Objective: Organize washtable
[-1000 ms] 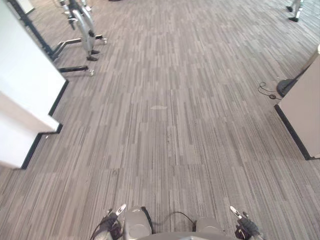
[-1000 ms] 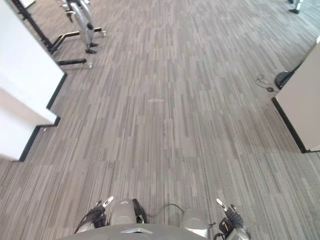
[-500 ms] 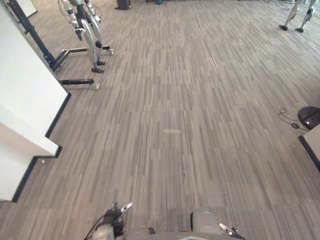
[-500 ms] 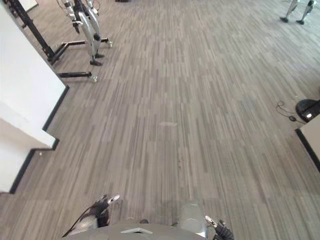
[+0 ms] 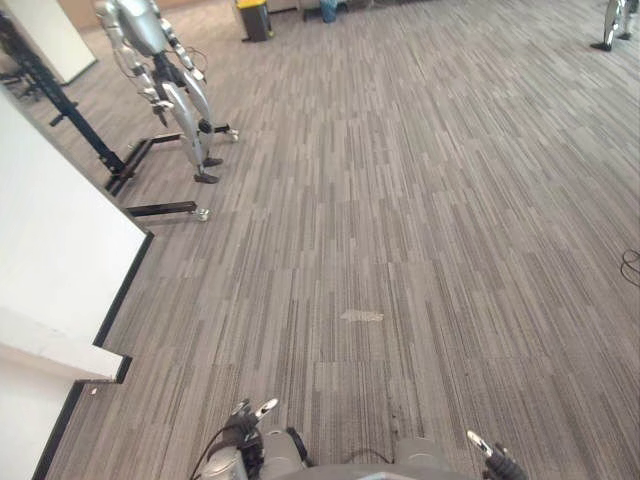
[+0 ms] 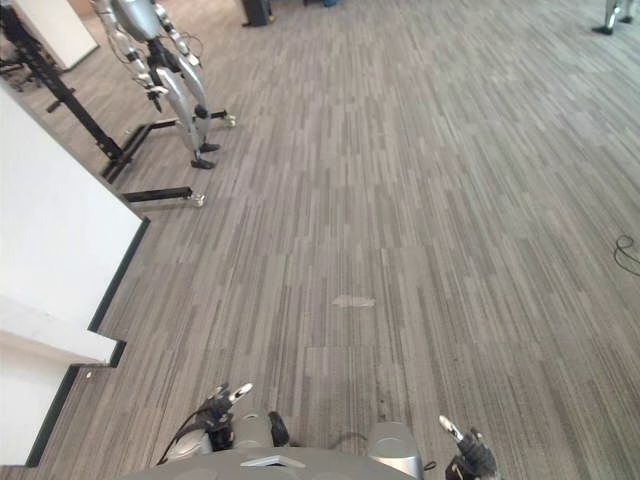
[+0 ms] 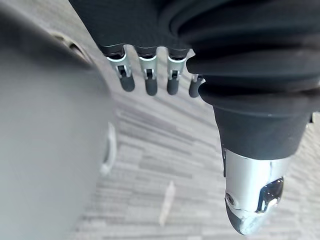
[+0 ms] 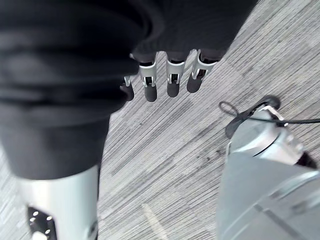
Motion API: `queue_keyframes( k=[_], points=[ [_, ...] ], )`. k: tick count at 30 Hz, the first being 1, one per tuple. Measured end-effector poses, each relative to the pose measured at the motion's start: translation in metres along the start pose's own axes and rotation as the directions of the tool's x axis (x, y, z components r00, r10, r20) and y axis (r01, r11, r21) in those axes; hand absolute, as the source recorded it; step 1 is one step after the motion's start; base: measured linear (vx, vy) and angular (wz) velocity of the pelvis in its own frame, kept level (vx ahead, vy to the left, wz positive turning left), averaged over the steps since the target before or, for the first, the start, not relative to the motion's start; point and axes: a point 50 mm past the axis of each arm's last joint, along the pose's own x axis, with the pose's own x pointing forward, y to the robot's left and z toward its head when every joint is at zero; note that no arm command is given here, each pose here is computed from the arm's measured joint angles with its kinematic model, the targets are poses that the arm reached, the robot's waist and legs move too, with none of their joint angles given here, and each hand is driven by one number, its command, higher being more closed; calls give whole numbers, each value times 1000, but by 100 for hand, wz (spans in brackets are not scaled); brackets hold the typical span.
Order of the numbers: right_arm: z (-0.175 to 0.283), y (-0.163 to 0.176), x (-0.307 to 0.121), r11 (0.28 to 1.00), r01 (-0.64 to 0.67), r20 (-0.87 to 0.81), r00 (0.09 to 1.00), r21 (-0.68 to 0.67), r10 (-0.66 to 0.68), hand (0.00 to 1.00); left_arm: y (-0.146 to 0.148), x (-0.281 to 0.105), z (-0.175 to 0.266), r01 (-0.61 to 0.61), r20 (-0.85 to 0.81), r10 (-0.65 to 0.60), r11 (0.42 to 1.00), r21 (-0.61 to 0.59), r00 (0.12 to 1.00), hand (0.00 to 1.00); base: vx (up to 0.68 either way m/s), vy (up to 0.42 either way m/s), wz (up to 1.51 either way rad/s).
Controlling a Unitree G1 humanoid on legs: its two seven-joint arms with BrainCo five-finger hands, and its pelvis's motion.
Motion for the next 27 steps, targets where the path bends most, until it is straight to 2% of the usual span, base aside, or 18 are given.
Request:
queue_keyframes(
  k=[4,6,9,11,14,16,18,19,24,27],
  points=[
    [6,6,2,999,-21,17,1000,-40,21,0,8,0,-3,-45,-19,44,998,-47,999,0,126,129,-23],
    [-12,-3,-3,999,-1,-40,999,-42,-1,0,12,-1,-9,-57,-47,55,998,-36,997,0,575,361,19],
    [-40,-2,-10,1000,6,-152,988,-29,-10,0,13,1,-1,-25,-35,28,998,66,999,0,547,302,48],
    [-43,7,-10,999,-25,-164,986,-37,18,0,9,2,1,-4,-30,7,995,102,1000,0,452,78,3],
    [-25,12,-3,995,-54,-114,992,-81,45,0,-2,2,-1,37,-42,-31,987,154,999,0,238,-152,-49],
    [-12,15,0,991,-75,-66,995,-111,68,0,-16,8,16,55,2,-56,987,152,998,0,-71,-213,-32],
    [-17,12,-2,991,-68,-84,995,-113,58,0,-23,13,39,64,72,-76,985,157,995,0,-85,-182,37],
    [-19,3,-3,993,-39,-92,995,-108,29,0,-35,13,42,91,92,-104,986,141,990,0,119,-176,30],
    [-26,-19,-9,998,49,-109,993,-39,-53,0,-47,4,8,132,-7,-132,985,108,991,0,294,-177,17],
    [-21,-19,-8,998,43,-79,996,-40,-46,0,-45,2,8,124,14,-125,991,58,992,0,210,-107,0]
  ],
)
